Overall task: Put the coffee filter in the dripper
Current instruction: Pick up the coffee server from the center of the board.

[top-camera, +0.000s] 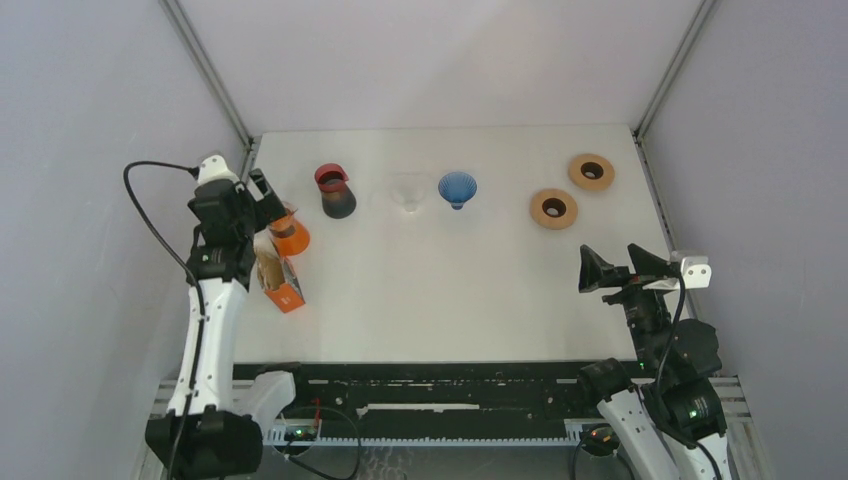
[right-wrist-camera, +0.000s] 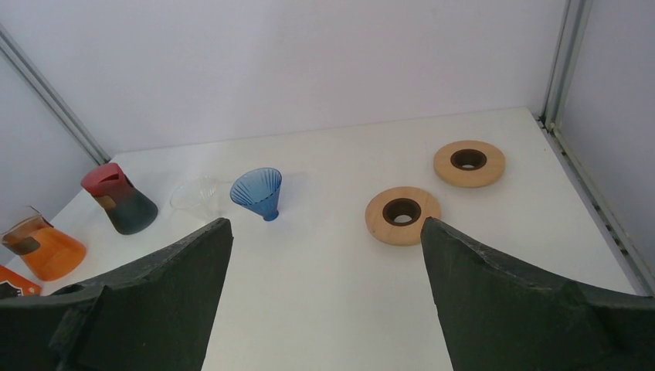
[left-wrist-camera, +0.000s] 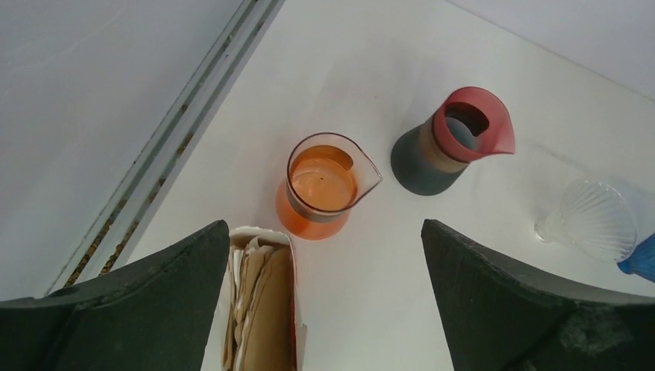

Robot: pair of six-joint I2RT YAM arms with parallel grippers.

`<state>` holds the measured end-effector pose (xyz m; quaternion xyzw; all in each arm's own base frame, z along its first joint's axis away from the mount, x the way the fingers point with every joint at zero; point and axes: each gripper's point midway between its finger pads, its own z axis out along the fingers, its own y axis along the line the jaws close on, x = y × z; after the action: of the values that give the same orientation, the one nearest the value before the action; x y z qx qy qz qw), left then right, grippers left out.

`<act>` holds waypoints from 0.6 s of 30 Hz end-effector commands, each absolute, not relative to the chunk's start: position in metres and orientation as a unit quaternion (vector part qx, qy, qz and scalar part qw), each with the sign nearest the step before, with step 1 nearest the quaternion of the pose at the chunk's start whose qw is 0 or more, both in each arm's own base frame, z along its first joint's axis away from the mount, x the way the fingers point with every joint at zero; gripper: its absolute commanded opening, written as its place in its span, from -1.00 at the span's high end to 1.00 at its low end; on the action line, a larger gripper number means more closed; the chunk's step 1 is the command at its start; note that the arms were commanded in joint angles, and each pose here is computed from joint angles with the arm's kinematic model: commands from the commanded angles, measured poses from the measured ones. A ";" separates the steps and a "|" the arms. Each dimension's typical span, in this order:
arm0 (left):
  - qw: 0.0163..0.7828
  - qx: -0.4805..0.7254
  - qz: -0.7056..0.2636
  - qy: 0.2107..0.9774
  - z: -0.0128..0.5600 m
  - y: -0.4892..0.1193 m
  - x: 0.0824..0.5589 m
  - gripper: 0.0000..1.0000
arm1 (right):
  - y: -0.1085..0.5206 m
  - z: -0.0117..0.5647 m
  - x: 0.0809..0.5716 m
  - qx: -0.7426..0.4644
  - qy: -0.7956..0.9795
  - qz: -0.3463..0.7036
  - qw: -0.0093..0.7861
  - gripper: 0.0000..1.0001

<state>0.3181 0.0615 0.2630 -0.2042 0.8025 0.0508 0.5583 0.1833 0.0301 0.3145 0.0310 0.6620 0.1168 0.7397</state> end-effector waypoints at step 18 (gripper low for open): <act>0.384 -0.253 0.028 0.887 0.191 0.116 0.386 -0.32 | 0.035 0.317 0.187 0.029 0.660 0.128 0.740 -1.00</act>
<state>0.3720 0.1147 0.1774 -0.2716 0.8847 0.0385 0.3770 0.1835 0.0318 0.3139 0.0280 0.6632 0.1197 0.7383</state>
